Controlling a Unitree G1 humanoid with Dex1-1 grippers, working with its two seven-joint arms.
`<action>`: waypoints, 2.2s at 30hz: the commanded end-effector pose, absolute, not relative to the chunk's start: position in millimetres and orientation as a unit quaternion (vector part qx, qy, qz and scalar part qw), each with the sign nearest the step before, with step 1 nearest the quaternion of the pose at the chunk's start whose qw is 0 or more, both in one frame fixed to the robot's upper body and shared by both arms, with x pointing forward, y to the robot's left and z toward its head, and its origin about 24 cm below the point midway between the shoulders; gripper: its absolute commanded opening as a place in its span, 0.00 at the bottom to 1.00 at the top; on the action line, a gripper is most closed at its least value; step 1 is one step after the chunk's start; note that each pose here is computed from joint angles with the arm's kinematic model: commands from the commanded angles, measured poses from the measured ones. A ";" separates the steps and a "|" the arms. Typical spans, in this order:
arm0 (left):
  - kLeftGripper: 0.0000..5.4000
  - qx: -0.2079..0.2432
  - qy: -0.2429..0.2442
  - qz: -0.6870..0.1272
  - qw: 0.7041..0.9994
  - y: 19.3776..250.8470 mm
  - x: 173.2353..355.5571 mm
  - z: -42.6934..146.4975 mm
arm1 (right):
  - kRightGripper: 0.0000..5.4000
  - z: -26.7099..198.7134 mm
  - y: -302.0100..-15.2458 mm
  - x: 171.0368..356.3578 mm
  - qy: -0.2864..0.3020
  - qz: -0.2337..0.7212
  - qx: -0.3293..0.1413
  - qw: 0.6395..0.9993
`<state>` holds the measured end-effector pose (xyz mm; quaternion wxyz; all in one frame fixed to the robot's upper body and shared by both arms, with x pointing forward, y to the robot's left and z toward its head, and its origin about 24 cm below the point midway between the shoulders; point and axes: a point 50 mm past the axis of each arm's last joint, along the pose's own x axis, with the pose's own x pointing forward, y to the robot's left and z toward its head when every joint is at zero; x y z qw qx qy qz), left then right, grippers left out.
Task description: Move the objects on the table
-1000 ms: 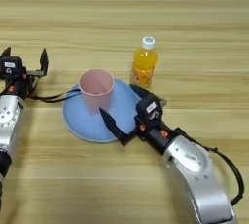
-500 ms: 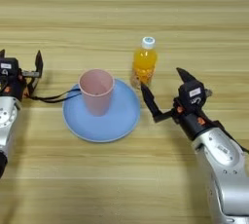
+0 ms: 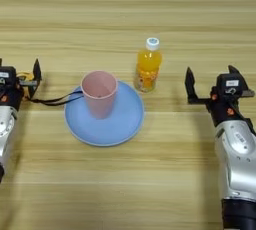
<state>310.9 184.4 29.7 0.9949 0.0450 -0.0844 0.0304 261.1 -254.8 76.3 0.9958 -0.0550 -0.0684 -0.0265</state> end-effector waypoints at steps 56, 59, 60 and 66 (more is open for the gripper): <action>0.75 0.053 0.051 -0.008 0.997 174.5 277.9 -28.1 | 1.00 67.7 -251.1 269.8 -0.063 -0.024 -0.047 0.997; 0.75 0.054 0.062 -0.026 0.996 165.0 267.1 -34.5 | 1.00 67.6 -249.5 270.1 -0.063 -0.023 -0.046 0.997; 0.75 0.053 0.068 -0.031 0.996 161.7 262.7 -37.1 | 1.00 67.6 -249.0 270.1 -0.064 -0.023 -0.046 0.997; 0.75 0.043 0.093 -0.076 0.992 139.4 233.1 -46.4 | 1.00 67.4 -246.4 270.1 -0.064 -0.023 -0.045 0.997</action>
